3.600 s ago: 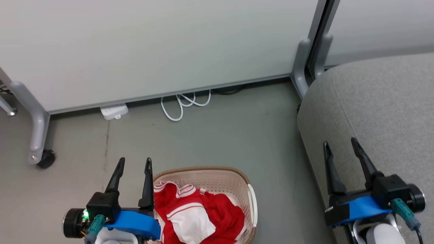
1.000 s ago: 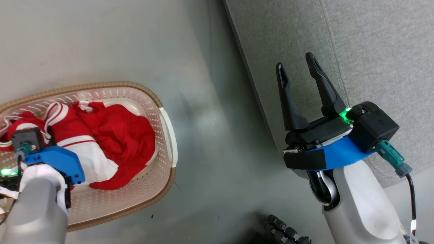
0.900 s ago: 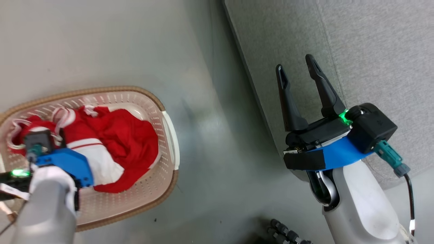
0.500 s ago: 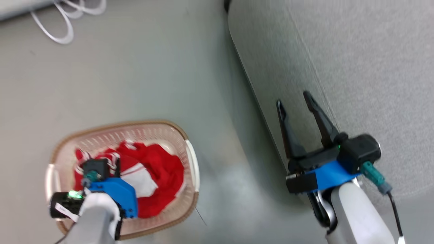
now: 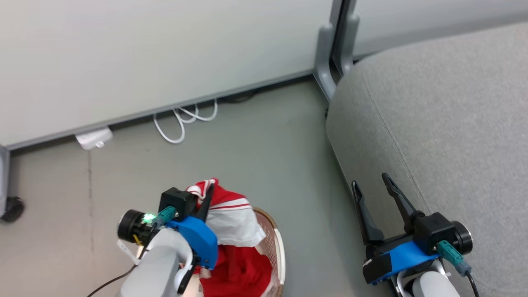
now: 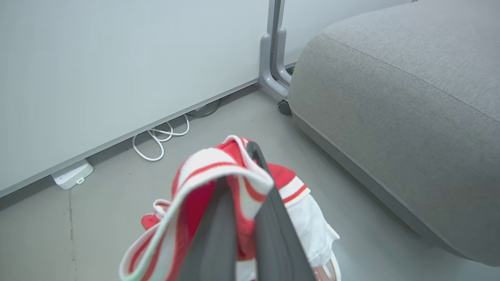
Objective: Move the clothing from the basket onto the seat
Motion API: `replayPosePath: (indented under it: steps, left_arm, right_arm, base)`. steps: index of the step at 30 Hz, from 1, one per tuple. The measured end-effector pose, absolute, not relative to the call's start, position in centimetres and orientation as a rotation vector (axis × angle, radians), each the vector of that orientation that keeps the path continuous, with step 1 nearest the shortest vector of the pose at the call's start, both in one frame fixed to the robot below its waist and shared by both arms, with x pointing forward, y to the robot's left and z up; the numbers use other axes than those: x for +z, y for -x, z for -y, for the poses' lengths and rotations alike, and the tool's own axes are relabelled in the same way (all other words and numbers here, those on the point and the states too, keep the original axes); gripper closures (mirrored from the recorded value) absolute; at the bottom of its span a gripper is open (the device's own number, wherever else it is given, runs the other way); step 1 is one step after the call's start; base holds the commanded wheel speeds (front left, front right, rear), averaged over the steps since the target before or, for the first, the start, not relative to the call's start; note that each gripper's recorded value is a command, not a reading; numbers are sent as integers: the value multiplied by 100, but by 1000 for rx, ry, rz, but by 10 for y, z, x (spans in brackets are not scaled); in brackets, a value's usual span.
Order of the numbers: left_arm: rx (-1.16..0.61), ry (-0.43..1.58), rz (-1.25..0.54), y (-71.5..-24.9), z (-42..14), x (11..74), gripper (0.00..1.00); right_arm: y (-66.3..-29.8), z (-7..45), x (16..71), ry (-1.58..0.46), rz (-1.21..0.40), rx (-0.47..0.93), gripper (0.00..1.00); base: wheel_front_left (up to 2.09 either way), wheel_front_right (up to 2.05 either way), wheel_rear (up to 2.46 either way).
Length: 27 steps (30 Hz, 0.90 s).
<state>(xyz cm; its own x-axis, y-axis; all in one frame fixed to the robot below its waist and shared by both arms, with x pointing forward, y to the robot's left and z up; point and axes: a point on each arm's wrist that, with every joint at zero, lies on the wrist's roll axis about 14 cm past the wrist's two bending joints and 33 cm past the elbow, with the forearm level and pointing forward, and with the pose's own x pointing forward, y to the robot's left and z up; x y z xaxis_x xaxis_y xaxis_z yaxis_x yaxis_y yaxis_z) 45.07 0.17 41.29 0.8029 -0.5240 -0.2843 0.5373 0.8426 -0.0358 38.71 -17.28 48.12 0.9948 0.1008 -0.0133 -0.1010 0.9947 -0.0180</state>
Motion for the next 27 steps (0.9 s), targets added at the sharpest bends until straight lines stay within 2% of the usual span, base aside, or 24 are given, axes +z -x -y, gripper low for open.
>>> replayPosePath:
  steps: [11, 20, 27]
  left_arm:
    - [-638, -10, 30, -442, 26, 547, 100]
    - [-688, 77, 129, -435, 47, 613, 100]
    - [-721, 96, 130, -429, 62, 631, 100]
  right_arm:
    - [-373, 147, 520, 31, 82, 173, 0]
    - [-371, 135, 530, 35, 100, 207, 0]
    - [-369, 132, 532, 34, 106, 217, 0]
  base:
    - [0, 0, 0]
    - [0, 0, 0]
    - [0, 0, 0]
